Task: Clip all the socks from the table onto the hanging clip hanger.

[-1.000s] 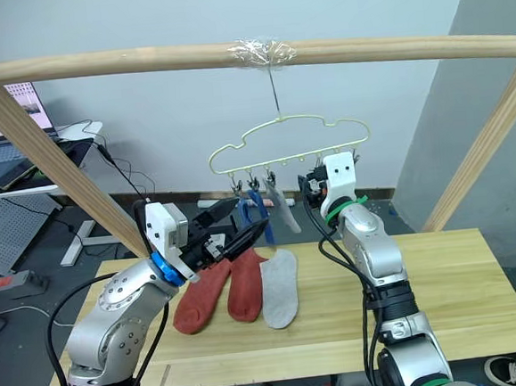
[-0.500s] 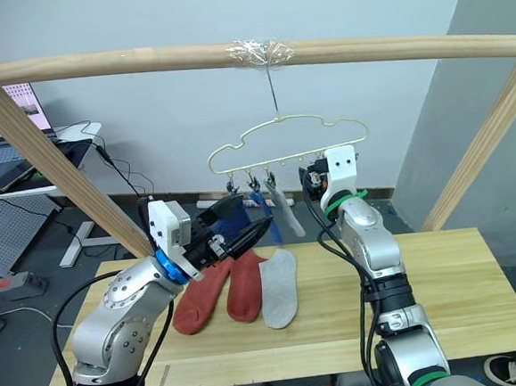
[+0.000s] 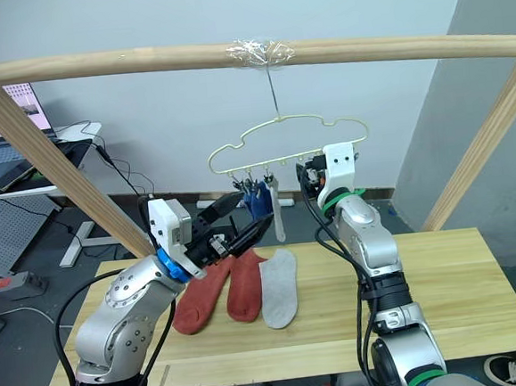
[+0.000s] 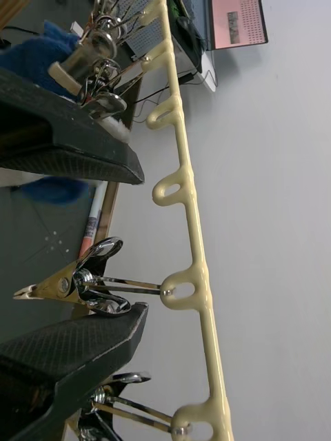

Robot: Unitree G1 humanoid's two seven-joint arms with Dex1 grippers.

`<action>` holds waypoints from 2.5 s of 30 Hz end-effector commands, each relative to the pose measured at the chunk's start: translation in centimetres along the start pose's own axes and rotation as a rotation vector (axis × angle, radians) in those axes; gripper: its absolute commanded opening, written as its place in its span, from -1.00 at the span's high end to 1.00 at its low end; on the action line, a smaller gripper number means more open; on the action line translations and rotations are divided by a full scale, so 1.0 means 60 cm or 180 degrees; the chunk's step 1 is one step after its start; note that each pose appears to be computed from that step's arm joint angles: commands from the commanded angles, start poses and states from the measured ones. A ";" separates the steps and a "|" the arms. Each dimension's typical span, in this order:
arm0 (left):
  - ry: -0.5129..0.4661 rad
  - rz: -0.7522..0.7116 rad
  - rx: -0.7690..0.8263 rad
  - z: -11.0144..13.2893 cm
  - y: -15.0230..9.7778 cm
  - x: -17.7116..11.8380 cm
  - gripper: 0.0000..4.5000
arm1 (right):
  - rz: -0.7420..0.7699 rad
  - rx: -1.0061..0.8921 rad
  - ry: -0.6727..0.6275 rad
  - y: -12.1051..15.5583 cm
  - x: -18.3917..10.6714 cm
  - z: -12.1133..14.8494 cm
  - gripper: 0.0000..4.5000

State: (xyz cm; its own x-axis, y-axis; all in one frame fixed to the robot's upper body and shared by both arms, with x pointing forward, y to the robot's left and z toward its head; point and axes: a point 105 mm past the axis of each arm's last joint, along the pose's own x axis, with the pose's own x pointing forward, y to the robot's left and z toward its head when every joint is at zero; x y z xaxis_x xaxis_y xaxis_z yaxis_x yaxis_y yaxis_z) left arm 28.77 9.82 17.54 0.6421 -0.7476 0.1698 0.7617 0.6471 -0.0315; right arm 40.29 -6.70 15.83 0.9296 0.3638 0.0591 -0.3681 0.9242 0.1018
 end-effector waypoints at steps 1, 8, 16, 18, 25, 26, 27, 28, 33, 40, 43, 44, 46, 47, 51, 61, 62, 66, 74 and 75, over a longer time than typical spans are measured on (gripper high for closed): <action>-0.0147 -0.0078 0.0139 0.025 -0.010 0.005 -0.97 | 0.0037 0.0049 -0.0173 0.004 0.003 0.028 -0.27; -0.0136 -0.0070 0.0150 0.023 -0.006 0.007 -0.97 | 0.0094 0.0081 -0.0166 0.013 0.003 0.026 -0.27; -0.0131 -0.0066 0.0122 0.021 -0.008 0.007 -0.97 | 0.0107 0.0066 -0.0115 0.014 0.003 0.019 0.16; -0.0131 -0.0056 0.0121 0.021 -0.006 0.007 -0.97 | 0.0104 0.0056 -0.0080 0.012 0.003 0.014 0.50; -0.0059 -0.0037 0.0132 0.011 -0.004 0.006 -0.97 | 0.0093 0.0059 -0.0058 0.005 0.000 0.012 0.98; 0.0024 0.0002 0.0137 0.002 0.000 0.006 -0.97 | 0.0102 0.0055 -0.0051 0.004 0.000 0.012 0.98; 0.0182 0.0052 0.0085 -0.016 0.004 0.004 -0.97 | 0.0116 0.0046 -0.0039 0.002 -0.002 0.013 0.98; 0.0359 0.0102 0.0099 -0.035 0.009 0.001 -0.97 | 0.0122 0.0026 -0.0018 0.000 -0.003 0.014 0.98; 0.1073 0.0309 -0.0091 -0.142 0.029 -0.017 -0.97 | 0.0134 -0.0082 0.0080 -0.017 -0.010 0.018 0.98; 0.1808 0.0185 -0.0039 -0.277 0.026 -0.005 -0.97 | 0.0141 -0.0106 0.0211 -0.021 -0.027 0.013 0.98; 0.1886 0.0261 0.0049 -0.303 0.036 0.010 -0.97 | 0.0109 -0.0088 0.0242 -0.019 -0.034 0.010 0.98; 0.1885 0.0307 0.0046 -0.308 0.040 0.014 -0.97 | 0.0101 -0.0084 0.0250 -0.019 -0.037 0.010 0.98; 0.2005 0.0408 0.0086 -0.328 0.052 0.015 -0.97 | 0.0080 -0.0080 0.0268 -0.019 -0.042 0.009 0.98; 0.2055 0.0410 0.0101 -0.336 0.054 0.014 -0.97 | 0.0070 -0.0080 0.0275 -0.019 -0.044 0.009 0.98; 0.2378 0.0099 0.0243 -0.376 0.037 -0.006 -0.74 | 0.0028 -0.0132 0.0307 -0.026 -0.051 0.009 1.00; 0.2628 -0.0255 0.0427 -0.414 0.012 -0.028 0.51 | -0.0014 -0.0133 0.0313 -0.034 -0.053 0.016 1.00; 0.2600 -0.0265 0.0411 -0.413 0.010 -0.028 0.63 | -0.0013 -0.0135 0.0312 -0.034 -0.053 0.016 1.00; 0.2283 -0.0273 0.0277 -0.390 0.002 -0.012 0.99 | -0.0021 -0.0101 0.0316 -0.037 -0.050 0.018 1.00; 0.0593 -0.0181 -0.0821 -0.229 -0.027 0.054 0.99 | -0.0089 0.0591 0.0690 -0.049 -0.076 0.018 1.00; 0.0489 -0.0191 -0.0846 -0.214 -0.030 0.057 0.99 | -0.0119 0.0737 0.0734 -0.051 -0.079 0.021 1.00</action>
State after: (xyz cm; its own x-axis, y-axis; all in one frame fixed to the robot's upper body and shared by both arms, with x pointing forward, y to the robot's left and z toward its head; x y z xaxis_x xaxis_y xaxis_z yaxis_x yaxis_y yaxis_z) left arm 30.72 4.25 3.28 0.5857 -0.8086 -0.0564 0.7689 0.5763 -0.2769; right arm 37.14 -9.91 16.81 0.9005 0.4163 -0.1256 -0.3713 0.8865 0.2760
